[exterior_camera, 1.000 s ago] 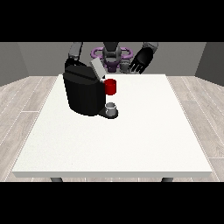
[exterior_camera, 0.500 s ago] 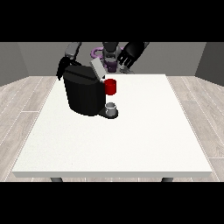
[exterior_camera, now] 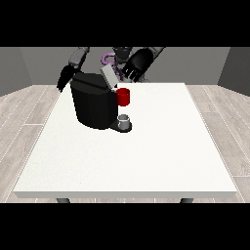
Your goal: Insert the coffee pod into the coffee machine and close the lid
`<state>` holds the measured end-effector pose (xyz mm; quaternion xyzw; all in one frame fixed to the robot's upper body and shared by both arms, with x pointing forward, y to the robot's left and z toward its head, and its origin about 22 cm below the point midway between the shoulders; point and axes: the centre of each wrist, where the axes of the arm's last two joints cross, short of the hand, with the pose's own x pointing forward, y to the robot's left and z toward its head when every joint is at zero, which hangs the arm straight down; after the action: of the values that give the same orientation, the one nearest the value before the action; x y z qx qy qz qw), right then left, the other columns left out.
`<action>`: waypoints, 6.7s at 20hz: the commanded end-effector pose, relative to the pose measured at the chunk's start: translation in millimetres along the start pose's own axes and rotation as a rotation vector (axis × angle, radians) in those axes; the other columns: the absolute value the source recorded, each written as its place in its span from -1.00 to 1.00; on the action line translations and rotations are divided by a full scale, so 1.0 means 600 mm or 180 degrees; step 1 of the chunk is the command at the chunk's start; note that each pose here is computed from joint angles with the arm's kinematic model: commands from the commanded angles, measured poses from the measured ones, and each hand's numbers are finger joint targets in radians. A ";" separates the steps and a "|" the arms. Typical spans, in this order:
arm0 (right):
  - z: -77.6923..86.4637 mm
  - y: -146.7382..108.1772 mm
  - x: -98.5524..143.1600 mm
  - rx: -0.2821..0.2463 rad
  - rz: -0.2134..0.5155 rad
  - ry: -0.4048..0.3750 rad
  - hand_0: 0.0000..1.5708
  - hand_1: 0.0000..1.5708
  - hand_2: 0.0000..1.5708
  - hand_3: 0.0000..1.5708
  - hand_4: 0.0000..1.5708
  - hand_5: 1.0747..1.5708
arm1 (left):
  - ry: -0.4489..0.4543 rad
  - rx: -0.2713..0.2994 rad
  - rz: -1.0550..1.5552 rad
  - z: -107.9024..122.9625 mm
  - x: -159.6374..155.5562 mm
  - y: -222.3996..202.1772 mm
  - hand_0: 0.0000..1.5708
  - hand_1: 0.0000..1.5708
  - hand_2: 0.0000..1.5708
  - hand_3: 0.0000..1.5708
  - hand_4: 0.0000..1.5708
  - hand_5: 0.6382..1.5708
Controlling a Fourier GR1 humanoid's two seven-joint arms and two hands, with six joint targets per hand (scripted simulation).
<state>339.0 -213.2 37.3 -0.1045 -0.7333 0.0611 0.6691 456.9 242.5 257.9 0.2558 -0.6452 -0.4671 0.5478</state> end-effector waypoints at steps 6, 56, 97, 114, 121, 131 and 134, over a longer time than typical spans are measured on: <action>-0.017 -0.003 -0.005 -0.0210 -0.0037 -0.0114 -1.00 -1.00 -1.00 -1.00 -1.00 1.00 | -0.0180 -0.0026 -0.0122 -0.010 0.049 0.027 0.51 0.51 0.60 0.55 -0.41 1.00; -0.037 0.006 0.069 -0.0132 0.0023 -0.0267 -1.00 -1.00 -1.00 -1.00 -0.82 1.00 | -0.0318 0.0595 -0.0480 -0.013 0.018 0.020 0.54 0.54 0.50 0.22 -1.00 1.00; 0.075 -0.026 -0.119 -0.0228 0.0070 0.0635 -1.00 -1.00 -1.00 -1.00 -1.00 1.00 | -0.0225 -0.0191 -0.0352 -0.012 -0.054 -0.162 -1.00 -1.00 -0.78 -1.00 -1.00 1.00; 0.068 -0.030 -0.042 0.0316 -0.0275 0.0296 -1.00 -1.00 -1.00 -1.00 -0.92 1.00 | 0.0408 0.0060 0.2911 0.143 -0.218 -0.482 -1.00 -1.00 -1.00 -1.00 -0.59 1.00; 0.044 -0.118 -0.065 0.0033 -0.0012 0.0427 -1.00 -1.00 -1.00 -1.00 -1.00 1.00 | 0.0184 -0.0248 0.3203 0.137 -0.163 -0.511 -1.00 -1.00 -1.00 -1.00 -0.50 1.00; -0.003 -0.108 -0.052 -0.0049 -0.0549 0.0617 -1.00 -1.00 -1.00 -1.00 -0.76 1.00 | 0.0066 -0.0070 0.3186 0.150 -0.131 -0.488 -1.00 -1.00 -1.00 -1.00 -0.50 1.00; -0.027 -0.096 -0.033 -0.0143 -0.0633 0.0601 -1.00 -1.00 -1.00 -1.00 -0.88 1.00 | -0.0041 0.0025 0.3127 0.157 -0.143 -0.453 -1.00 -1.00 -1.00 -1.00 -0.51 1.00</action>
<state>346.4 -285.2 35.3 -0.0666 -0.6759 -0.0097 0.7339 341.8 216.4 -33.4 -0.0861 -0.6825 -0.1569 0.7087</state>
